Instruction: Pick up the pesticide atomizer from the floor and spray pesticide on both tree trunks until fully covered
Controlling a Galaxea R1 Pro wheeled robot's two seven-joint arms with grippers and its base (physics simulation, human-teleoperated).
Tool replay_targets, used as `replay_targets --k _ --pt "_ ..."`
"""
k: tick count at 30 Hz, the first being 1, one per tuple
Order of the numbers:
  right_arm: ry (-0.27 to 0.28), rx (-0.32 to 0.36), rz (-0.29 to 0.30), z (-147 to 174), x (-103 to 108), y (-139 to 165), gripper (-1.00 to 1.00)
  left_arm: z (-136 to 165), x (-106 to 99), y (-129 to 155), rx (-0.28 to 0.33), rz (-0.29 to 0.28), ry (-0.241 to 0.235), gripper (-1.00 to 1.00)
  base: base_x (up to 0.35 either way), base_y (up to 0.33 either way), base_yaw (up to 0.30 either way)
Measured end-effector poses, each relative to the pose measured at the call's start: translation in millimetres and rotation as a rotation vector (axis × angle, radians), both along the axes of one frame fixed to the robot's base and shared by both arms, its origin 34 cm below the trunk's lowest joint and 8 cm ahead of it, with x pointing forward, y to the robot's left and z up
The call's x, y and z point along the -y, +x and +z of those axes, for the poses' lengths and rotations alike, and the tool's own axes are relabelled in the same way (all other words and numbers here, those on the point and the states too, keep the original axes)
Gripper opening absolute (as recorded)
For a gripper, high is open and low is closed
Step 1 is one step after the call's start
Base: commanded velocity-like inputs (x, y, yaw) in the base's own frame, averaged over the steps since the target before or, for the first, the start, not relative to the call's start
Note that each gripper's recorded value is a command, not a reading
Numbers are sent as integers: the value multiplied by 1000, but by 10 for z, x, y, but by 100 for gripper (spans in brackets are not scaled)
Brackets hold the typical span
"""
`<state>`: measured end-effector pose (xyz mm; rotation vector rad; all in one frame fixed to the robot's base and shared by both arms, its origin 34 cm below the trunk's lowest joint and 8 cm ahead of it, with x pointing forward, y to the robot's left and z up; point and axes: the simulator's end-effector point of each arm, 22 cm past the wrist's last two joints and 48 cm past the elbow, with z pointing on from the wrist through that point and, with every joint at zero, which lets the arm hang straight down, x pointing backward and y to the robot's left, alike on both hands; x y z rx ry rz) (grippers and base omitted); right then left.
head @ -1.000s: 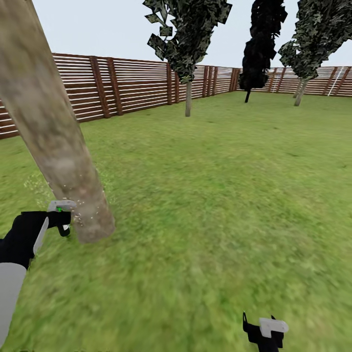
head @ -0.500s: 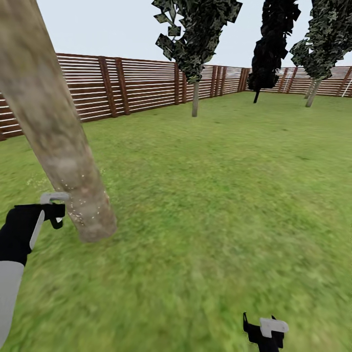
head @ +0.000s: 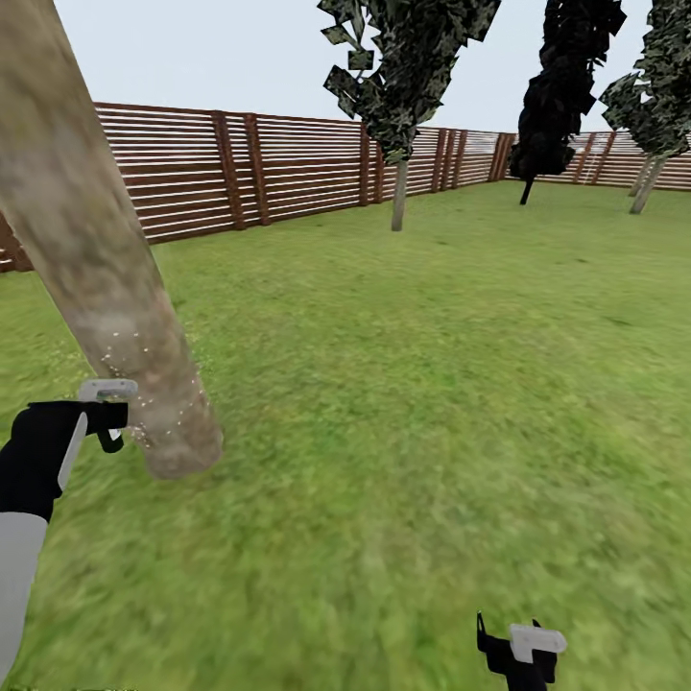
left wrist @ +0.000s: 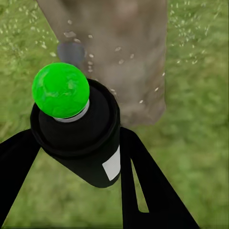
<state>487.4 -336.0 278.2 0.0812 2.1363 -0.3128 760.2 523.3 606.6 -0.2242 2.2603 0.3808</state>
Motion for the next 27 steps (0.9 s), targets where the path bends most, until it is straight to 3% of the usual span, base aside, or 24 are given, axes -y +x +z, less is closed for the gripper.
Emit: replay_targets --k 13,17,21,22,24,27 --pt "-1 0 -1 1 12 -1 100 -84 0 -24 -18 5 -4 -100 155 -253 53" --pt "4 0 2 -4 -32 1 100 -300 -37 -111 -66 19 -20 -100 152 -254 219" --pt "4 0 2 -3 -33 1 100 -334 -30 -120 -73 21 -19 -100 151 -254 247" --pt "4 0 3 -4 -34 2 100 -440 -155 -210 -105 59 5 -100 150 -254 68" --pt "3 0 3 -3 -27 2 100 -696 -252 -357 -157 93 -19 -100 150 -253 23" --pt "3 0 2 -2 -25 2 100 -742 -502 -499 -174 139 -25 -100 149 -253 2"
